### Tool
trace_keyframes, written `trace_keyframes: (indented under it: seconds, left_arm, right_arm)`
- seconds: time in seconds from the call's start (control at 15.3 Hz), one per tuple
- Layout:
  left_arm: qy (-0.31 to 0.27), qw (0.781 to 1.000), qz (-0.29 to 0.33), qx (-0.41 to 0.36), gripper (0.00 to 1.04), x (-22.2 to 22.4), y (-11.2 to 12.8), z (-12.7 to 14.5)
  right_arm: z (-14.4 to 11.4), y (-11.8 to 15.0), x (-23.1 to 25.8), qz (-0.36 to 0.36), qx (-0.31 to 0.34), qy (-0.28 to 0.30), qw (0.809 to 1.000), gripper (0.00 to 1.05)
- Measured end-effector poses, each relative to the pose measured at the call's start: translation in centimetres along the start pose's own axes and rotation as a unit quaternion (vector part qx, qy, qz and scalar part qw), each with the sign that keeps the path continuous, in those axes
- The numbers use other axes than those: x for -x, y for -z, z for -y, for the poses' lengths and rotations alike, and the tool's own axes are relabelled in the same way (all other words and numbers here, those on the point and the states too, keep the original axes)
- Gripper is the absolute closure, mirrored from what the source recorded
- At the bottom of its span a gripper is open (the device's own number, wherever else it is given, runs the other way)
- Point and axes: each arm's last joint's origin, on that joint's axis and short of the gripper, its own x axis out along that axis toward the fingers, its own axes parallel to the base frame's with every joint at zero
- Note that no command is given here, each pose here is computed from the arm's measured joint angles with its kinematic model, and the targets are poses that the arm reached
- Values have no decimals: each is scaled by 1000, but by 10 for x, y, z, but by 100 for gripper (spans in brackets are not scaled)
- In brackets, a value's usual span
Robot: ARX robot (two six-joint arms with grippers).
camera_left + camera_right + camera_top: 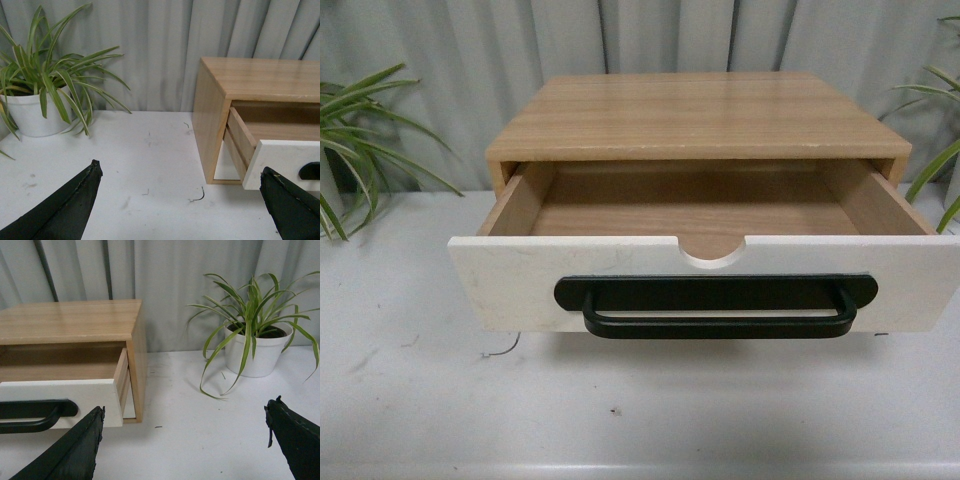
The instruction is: Pull drawer
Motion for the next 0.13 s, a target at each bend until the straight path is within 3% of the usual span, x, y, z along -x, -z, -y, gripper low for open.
trace_keyframes:
  seconds: [0.13]
  left_arm:
    - [0, 1000, 0, 0, 7, 0, 0, 0]
  right_arm:
    - [0, 0, 0, 0, 0, 0, 1000, 6]
